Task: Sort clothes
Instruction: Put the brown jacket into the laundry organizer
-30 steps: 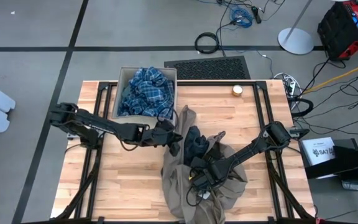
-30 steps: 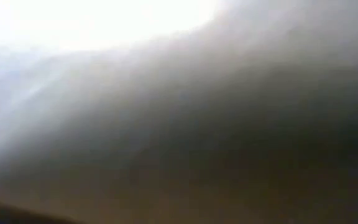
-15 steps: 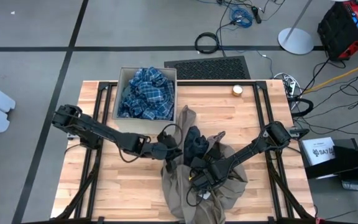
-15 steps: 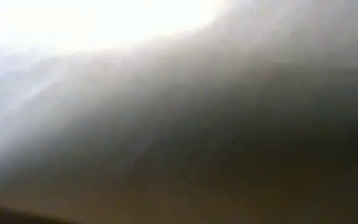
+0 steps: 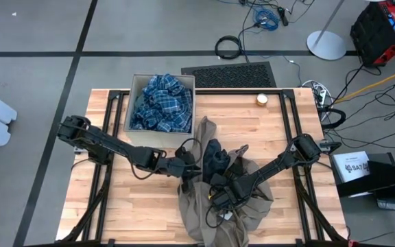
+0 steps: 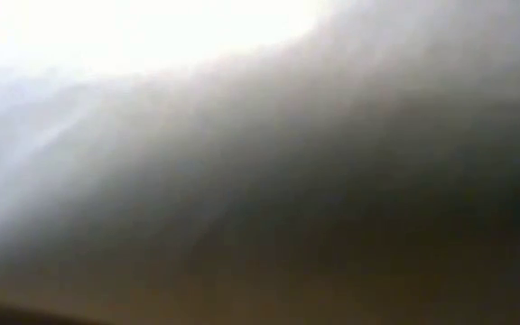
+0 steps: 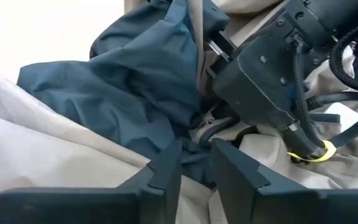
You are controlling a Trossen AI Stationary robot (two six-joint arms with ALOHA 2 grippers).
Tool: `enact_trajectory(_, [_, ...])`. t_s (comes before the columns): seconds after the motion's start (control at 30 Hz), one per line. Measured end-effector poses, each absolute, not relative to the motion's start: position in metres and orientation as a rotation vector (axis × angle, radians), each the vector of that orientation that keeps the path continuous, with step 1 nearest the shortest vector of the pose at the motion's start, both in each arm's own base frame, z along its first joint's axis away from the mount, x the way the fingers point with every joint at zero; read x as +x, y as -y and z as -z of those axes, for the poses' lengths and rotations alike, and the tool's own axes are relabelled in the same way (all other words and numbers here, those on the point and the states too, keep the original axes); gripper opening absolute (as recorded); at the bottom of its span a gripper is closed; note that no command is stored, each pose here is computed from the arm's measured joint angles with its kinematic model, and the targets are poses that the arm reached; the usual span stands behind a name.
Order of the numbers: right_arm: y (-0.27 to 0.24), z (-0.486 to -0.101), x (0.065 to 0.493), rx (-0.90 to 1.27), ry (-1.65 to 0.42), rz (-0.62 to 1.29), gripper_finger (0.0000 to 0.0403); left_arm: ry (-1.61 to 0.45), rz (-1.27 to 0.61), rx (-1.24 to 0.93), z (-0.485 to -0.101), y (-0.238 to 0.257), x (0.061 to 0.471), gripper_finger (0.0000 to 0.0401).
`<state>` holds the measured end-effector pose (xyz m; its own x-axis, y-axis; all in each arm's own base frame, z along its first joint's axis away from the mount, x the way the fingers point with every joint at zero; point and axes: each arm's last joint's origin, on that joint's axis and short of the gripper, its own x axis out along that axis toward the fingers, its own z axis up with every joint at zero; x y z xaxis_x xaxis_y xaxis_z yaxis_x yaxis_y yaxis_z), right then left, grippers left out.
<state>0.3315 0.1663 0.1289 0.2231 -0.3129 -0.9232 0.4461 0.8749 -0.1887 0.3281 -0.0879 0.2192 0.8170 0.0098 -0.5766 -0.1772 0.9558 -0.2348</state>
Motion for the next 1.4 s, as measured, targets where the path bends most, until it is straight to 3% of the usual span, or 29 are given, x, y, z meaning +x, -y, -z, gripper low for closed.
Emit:
enact_trajectory(0.4, [-0.165,-0.129,0.332,0.119,-1.247,0.519,0.0003,-0.547,-0.080,-0.304,-0.243,0.090,0.338,0.0195])
enact_trajectory(0.53, [-0.165,-0.129,0.332,0.114,-1.248,0.516,0.0003,-0.502,0.024,-0.113,-0.274,0.103,0.342,0.0197])
enact_trajectory(0.73, [-0.165,-0.129,0.332,0.110,-1.248,0.514,0.0004,-0.677,-0.096,0.328,-0.317,0.104,0.338,0.0197])
enact_trajectory(0.87, [-0.163,-0.129,0.333,0.112,-1.250,0.515,0.0004,-0.748,-0.096,0.213,-0.319,0.076,0.353,0.0197])
enact_trajectory(1.1, [-0.163,-0.129,0.333,0.116,-1.249,0.512,0.0004,-0.779,-0.301,0.020,-0.302,0.004,0.375,0.0196])
enact_trajectory(1.27, [-0.163,-0.129,0.334,0.115,-1.247,0.509,0.0004,-0.820,-0.180,0.221,-0.310,-0.029,0.378,0.0196])
enact_trajectory(1.4, [-0.160,-0.129,0.336,0.113,-1.250,0.505,0.0004,-0.820,-0.145,0.257,-0.342,-0.056,0.382,0.0196])
